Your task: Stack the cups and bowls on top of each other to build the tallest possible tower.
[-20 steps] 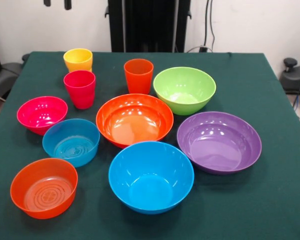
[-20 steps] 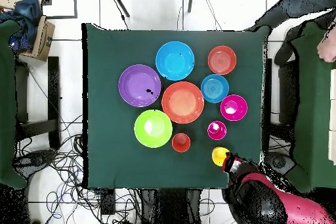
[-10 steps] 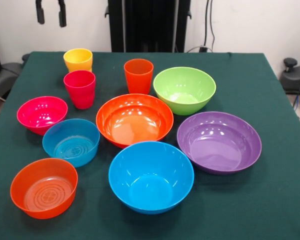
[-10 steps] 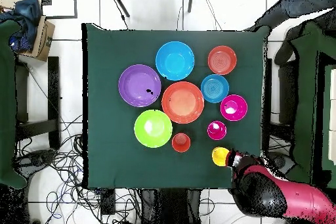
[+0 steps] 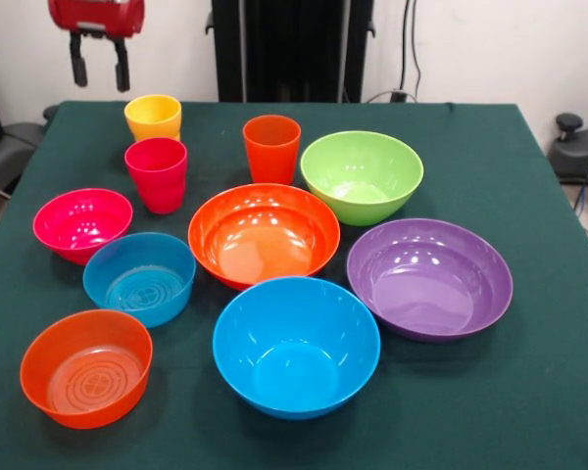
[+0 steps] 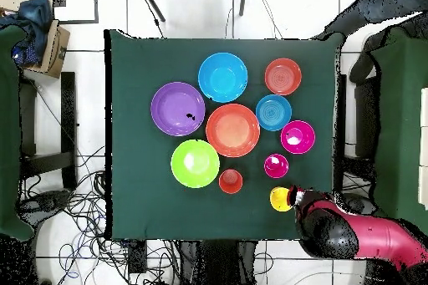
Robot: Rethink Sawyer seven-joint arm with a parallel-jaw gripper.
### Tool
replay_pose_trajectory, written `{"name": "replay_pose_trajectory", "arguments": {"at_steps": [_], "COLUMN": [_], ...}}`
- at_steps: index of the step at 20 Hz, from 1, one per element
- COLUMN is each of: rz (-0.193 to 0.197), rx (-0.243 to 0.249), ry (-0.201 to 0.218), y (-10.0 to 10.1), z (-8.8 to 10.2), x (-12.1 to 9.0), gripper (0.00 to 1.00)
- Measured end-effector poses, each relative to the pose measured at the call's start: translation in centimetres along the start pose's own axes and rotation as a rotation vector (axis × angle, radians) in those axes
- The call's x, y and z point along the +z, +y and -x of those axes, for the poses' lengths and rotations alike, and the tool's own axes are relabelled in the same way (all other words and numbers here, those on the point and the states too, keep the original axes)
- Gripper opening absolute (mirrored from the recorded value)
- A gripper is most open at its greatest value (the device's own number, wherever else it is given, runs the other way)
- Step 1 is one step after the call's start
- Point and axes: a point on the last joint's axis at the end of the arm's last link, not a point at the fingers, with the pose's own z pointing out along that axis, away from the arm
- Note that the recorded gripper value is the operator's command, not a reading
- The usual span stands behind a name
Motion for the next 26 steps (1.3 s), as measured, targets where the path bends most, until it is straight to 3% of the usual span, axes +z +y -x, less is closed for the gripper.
{"name": "replay_pose_trajectory", "arguments": {"at_steps": [13, 26], "rz": [-0.007, -0.016], "rx": [0.011, 0.031], "ry": [0.043, 0.054], "y": [-1.3, -2.2], "z": [-0.4, 0.0], "x": [5.0, 7.2], "gripper": [1.0, 1.0]}}
